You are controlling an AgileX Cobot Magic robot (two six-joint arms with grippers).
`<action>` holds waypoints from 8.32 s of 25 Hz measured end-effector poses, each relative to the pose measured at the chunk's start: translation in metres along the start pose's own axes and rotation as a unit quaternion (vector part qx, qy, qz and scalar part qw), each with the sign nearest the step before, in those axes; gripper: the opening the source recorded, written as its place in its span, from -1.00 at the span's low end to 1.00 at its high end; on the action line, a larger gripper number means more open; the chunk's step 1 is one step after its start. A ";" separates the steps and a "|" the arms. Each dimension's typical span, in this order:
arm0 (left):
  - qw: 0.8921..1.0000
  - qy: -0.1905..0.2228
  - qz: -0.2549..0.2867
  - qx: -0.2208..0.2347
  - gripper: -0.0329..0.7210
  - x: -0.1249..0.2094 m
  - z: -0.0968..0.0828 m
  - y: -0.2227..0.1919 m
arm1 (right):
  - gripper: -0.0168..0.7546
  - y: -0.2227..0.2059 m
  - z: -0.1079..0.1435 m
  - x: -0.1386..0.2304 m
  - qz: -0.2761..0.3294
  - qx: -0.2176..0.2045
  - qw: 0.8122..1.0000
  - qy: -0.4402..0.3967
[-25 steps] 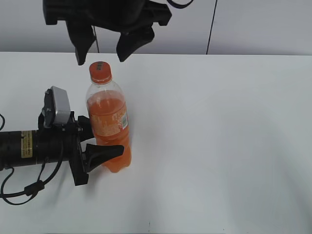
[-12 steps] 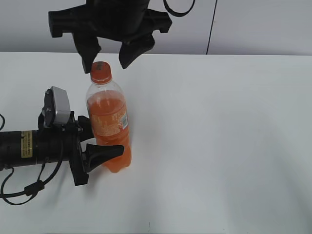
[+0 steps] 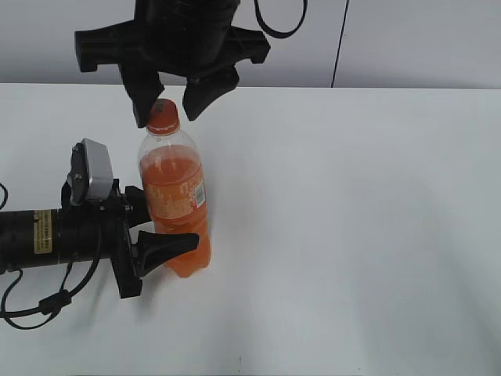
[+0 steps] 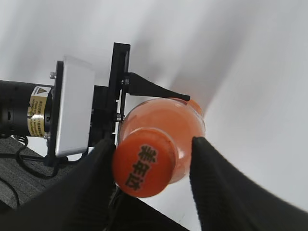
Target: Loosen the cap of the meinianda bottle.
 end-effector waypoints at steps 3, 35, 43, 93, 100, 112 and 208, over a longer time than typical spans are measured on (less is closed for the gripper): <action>1.000 0.000 0.000 0.000 0.15 0.000 0.000 0.000 | -0.19 0.000 0.001 0.000 0.001 -0.003 1.000 -0.001; 1.000 -0.006 0.002 0.004 0.15 0.000 -0.001 0.000 | -0.24 0.001 0.004 0.003 -0.002 -0.015 0.720 0.693; 1.000 -0.002 0.002 0.003 0.15 0.000 -0.001 0.000 | 0.26 0.001 0.004 0.001 -0.006 -0.014 0.746 0.666; 1.000 -0.002 0.002 0.003 0.15 0.000 -0.001 0.000 | 0.34 0.009 0.001 0.004 -0.001 -0.009 1.000 0.011; 1.000 -0.002 0.002 0.003 0.15 0.000 -0.001 0.000 | 0.15 0.009 0.001 0.005 0.000 -0.011 1.000 0.010; 1.000 -0.002 0.002 0.003 0.15 0.000 -0.001 0.000 | 0.07 0.009 0.001 0.004 0.000 -0.010 1.000 0.011; 1.000 -0.001 0.003 0.003 0.15 0.000 -0.001 0.000 | 0.26 0.013 0.005 -0.006 -0.024 -0.008 0.999 0.033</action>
Point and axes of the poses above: a point on each arm's last joint axis where the gripper is mounted, y pointing back along that axis away from the gripper, z along the wrist's bending axis when the last joint is at zero, x = y × z, the point moved 6 cm from there along -y, pointing out along that axis toward the gripper, and after that the axes turned 12 degrees about -y, right-handed, at the moved point
